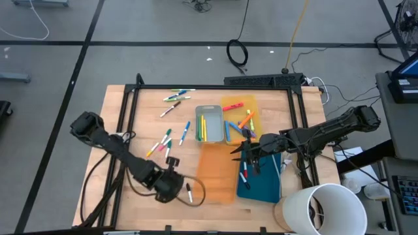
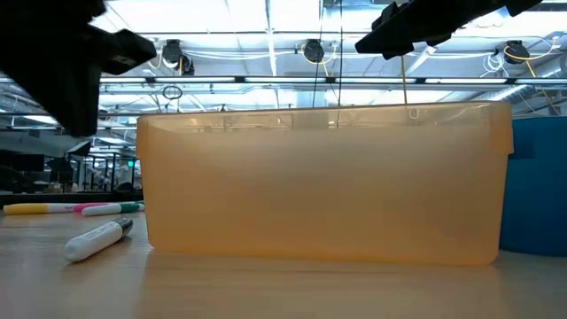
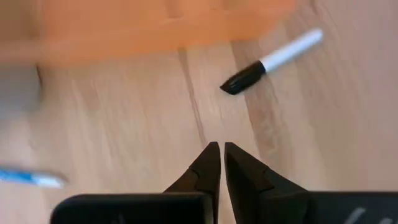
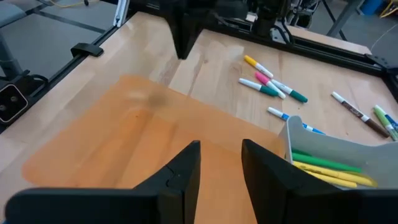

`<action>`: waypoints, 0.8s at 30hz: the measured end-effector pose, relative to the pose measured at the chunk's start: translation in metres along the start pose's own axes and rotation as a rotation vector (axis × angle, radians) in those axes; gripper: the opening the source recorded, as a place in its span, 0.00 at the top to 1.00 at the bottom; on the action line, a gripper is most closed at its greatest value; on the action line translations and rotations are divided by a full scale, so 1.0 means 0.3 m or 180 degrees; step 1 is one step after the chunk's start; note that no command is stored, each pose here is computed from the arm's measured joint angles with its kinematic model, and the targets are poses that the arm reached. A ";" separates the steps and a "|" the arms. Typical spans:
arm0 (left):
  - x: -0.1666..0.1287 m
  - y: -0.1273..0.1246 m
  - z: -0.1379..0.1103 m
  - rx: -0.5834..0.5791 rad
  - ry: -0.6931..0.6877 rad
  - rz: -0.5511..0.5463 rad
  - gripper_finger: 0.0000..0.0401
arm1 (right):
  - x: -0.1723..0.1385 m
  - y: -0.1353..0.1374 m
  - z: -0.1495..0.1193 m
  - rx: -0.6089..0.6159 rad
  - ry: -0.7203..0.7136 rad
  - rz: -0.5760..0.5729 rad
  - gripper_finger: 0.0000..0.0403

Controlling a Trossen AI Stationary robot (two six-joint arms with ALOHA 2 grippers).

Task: Pick & Place Markers
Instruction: Put the white and black highlighter pen into the blue bin

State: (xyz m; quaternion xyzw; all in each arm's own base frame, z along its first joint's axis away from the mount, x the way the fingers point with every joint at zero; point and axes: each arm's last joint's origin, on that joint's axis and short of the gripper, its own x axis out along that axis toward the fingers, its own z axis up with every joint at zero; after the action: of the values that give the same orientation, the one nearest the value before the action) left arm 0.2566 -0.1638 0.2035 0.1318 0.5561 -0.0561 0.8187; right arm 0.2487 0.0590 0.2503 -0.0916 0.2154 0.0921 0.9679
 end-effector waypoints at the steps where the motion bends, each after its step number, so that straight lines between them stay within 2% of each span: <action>1: 0.010 -0.015 -0.010 0.0175 -0.0076 0.0052 0.92 | 0.000 0.000 0.001 -0.0001 -0.0012 -0.0004 0.74; 4: 0.057 -0.033 -0.021 0.0263 -0.0345 0.0184 0.88 | 0.000 -0.001 0.004 -0.0003 -0.0034 -0.0011 0.74; 8: 0.080 -0.002 -0.007 -0.0121 -0.0562 0.0257 0.81 | 0.000 -0.001 0.007 -0.0003 -0.0064 -0.0018 0.74; 10: 0.084 0.012 -0.006 -0.0173 -0.0511 0.0189 0.78 | 0.000 -0.001 0.007 -0.0034 -0.0069 -0.0019 0.74; 16: 0.084 -0.001 -0.013 0.0943 -0.0428 0.0015 0.77 | 0.000 -0.001 0.008 -0.0086 -0.0075 -0.0020 0.74; 20: 0.086 0.008 0.013 0.1113 -0.0630 -0.0113 0.77 | 0.000 -0.001 0.007 -0.0086 -0.0072 -0.0020 0.74; 24: 0.105 0.018 0.025 0.1065 -0.0665 -0.0468 0.77 | 0.000 -0.002 0.008 -0.0099 -0.0076 -0.0022 0.74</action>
State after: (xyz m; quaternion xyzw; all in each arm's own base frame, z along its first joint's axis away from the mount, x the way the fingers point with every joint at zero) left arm 0.2765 -0.1591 0.1777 0.2185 0.4593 -0.2206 0.8323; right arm 0.2497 0.0590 0.2525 -0.1064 0.2021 0.0931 0.9691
